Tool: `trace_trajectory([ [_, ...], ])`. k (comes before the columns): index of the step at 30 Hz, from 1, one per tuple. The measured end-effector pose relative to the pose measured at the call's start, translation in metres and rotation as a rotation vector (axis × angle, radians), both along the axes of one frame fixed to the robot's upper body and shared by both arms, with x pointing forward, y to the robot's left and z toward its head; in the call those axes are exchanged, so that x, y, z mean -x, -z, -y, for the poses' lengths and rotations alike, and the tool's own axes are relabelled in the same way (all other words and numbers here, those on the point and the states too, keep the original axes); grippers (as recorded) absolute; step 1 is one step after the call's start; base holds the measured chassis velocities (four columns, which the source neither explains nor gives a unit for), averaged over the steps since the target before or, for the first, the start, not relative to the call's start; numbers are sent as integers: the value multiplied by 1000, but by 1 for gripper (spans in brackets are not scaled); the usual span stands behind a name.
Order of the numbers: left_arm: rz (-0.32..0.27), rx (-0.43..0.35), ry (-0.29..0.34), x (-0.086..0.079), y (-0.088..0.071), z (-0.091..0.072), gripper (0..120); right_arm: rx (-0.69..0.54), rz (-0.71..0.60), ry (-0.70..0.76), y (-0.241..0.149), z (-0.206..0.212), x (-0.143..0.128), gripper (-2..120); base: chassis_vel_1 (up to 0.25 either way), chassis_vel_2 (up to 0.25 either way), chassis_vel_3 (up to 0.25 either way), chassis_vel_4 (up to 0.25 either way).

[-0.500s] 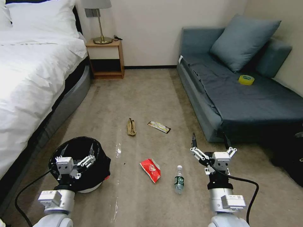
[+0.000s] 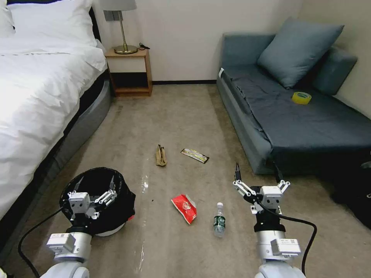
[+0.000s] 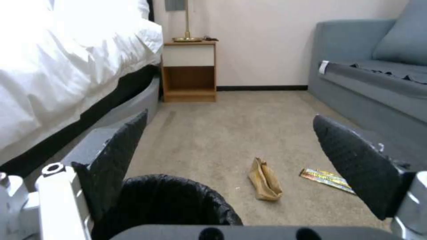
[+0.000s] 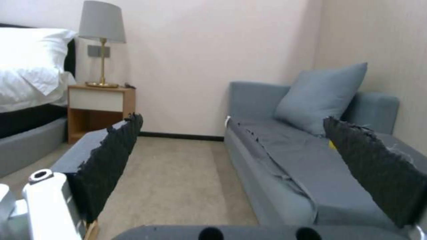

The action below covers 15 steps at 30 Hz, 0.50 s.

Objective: Pick up the trash bin, then pick up the garbage on the floor and place it into the trash bin.

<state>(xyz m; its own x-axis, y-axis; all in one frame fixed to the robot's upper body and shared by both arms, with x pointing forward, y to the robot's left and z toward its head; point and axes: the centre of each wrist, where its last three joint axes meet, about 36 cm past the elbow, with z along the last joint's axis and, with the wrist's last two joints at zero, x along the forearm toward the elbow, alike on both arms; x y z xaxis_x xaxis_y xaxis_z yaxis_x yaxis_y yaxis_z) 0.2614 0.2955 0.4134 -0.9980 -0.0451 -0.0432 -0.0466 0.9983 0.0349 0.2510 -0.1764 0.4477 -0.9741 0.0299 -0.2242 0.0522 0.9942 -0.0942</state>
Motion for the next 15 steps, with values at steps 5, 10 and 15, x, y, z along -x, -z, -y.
trace_trajectory([
  [5,-21,5,-12,-4,0,6,100,-3,-38,29,-2,3,-5,100,0,0,0,0],
  [10,-108,30,-41,-22,-6,38,100,-23,-134,99,-5,10,-20,100,0,0,0,0],
  [15,-150,34,-75,-33,-26,48,100,-71,-234,158,-10,20,-34,100,0,0,0,0],
])
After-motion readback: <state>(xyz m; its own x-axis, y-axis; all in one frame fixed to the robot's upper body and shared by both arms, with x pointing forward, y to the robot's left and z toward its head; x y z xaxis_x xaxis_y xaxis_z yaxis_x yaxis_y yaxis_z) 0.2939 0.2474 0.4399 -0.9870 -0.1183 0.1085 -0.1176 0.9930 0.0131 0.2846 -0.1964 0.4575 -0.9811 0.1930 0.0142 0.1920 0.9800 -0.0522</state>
